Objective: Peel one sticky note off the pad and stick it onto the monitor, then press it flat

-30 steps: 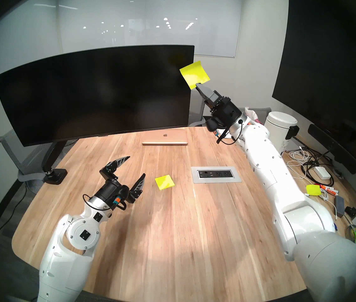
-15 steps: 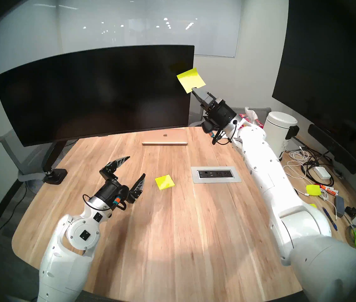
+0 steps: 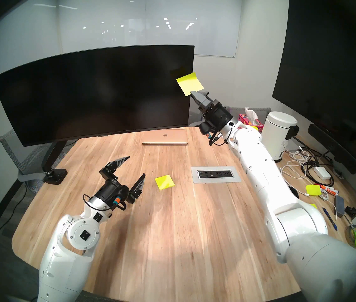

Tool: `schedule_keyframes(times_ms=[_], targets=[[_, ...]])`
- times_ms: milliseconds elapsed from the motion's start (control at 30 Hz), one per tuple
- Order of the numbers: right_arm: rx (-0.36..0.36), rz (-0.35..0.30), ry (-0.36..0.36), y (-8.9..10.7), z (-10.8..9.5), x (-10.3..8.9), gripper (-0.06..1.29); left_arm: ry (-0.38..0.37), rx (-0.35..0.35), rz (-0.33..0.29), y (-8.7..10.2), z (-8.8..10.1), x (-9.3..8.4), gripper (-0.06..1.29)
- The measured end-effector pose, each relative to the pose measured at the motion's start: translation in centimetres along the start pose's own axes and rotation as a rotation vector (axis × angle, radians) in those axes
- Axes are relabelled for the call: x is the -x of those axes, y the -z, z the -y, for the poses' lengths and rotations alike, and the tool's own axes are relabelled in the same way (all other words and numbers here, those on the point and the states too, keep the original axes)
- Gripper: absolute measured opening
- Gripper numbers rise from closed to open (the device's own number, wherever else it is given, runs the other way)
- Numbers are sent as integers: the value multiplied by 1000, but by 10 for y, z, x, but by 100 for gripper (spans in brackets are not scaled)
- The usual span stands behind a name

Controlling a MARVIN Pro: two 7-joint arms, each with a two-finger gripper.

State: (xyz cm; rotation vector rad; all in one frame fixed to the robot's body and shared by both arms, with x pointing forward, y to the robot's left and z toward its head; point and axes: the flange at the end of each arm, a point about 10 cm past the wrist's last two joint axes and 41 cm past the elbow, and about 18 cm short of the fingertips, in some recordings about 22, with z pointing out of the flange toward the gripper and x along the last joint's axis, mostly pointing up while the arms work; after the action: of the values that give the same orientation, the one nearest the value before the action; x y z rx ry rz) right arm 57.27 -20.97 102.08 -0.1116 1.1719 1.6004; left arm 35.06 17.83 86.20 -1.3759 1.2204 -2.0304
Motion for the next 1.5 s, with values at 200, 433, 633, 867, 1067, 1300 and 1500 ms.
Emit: schedule_keyframes(times_ms=[200,433,633,867,1067,1300,1500], targets=[[-12,-33,1,-6,6,-7,-3,0,0,0,0,0,0,127],[-12,-57,3,-14,8,-14,-3,0,0,0,0,0,0,127],[-5,-50,-10,-20,10,-16,-3,0,0,0,0,0,0,127],[-22,-37,-27,-20,17,-14,-3,0,0,0,0,0,0,127],[-52,-37,-42,-16,25,-12,-3,0,0,0,0,0,0,127],[-88,-53,-60,-13,34,-12,-3,0,0,0,0,0,0,127],[-117,-73,-66,-14,41,-15,-3,0,0,1,0,0,0,127]])
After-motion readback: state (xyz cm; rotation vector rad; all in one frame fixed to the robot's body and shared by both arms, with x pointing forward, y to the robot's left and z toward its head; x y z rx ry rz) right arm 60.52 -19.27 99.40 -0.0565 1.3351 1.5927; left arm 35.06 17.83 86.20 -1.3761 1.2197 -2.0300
